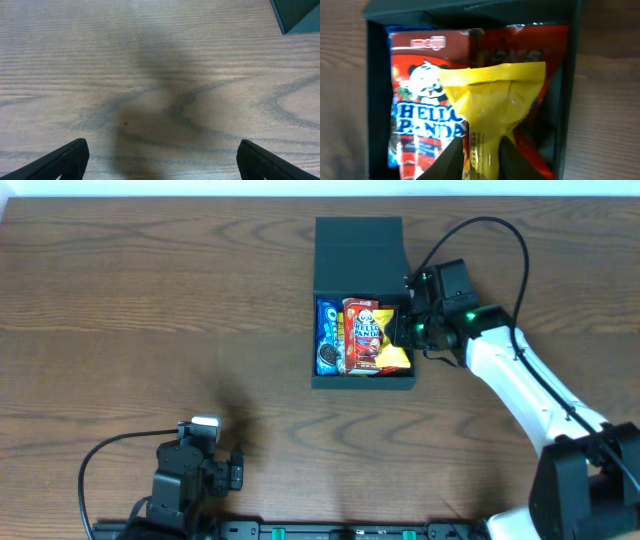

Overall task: Pack container
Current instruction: 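Carry the yellow bar into the box's right side and lower it, then open the right gripper and withdraw it beside the box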

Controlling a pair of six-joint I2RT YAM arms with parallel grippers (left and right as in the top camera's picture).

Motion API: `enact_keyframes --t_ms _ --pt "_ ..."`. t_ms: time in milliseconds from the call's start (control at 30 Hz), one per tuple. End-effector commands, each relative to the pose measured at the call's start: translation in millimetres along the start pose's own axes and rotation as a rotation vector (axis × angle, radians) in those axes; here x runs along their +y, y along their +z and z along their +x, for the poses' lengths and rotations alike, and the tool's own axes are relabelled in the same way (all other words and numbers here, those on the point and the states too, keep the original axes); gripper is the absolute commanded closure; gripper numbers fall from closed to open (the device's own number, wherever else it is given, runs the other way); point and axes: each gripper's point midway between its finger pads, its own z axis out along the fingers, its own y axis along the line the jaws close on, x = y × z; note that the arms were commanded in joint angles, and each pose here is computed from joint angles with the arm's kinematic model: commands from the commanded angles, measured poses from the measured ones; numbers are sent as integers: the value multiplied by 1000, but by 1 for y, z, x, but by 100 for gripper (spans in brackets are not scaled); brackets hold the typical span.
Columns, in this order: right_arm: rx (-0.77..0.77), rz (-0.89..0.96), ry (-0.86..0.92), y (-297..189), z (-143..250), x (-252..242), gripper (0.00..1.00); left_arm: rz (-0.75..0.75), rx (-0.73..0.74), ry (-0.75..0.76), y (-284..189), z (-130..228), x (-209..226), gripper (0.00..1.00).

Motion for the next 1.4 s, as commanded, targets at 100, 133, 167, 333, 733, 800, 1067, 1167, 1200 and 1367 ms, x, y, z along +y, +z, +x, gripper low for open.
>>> enact_keyframes --t_ms 100,133,167,333,733,800,1067,1167,1200,1367 --pt "-17 19 2 0 -5 1 60 -15 6 3 1 3 3 5" --pt "-17 19 -1 0 -5 1 50 -15 6 3 1 3 3 5" --pt "-16 19 -9 0 -5 1 46 -15 6 3 1 3 3 5" --pt "-16 25 -43 -4 -7 1 1 -15 6 3 1 3 3 5" --pt "-209 89 -195 -103 -31 17 1 -15 6 3 1 3 3 5" --pt "-221 84 -197 -120 -25 20 1 -15 6 3 1 3 3 5" --pt "-228 118 -195 -161 1 13 1 -15 6 3 1 3 3 5" --pt "-201 135 -217 -159 6 9 1 -15 6 3 1 3 3 5" --pt "-197 138 -231 -159 7 9 1 -15 6 3 1 3 3 5" --pt "-208 191 -268 -161 4 1 1 -15 6 3 1 3 3 5"
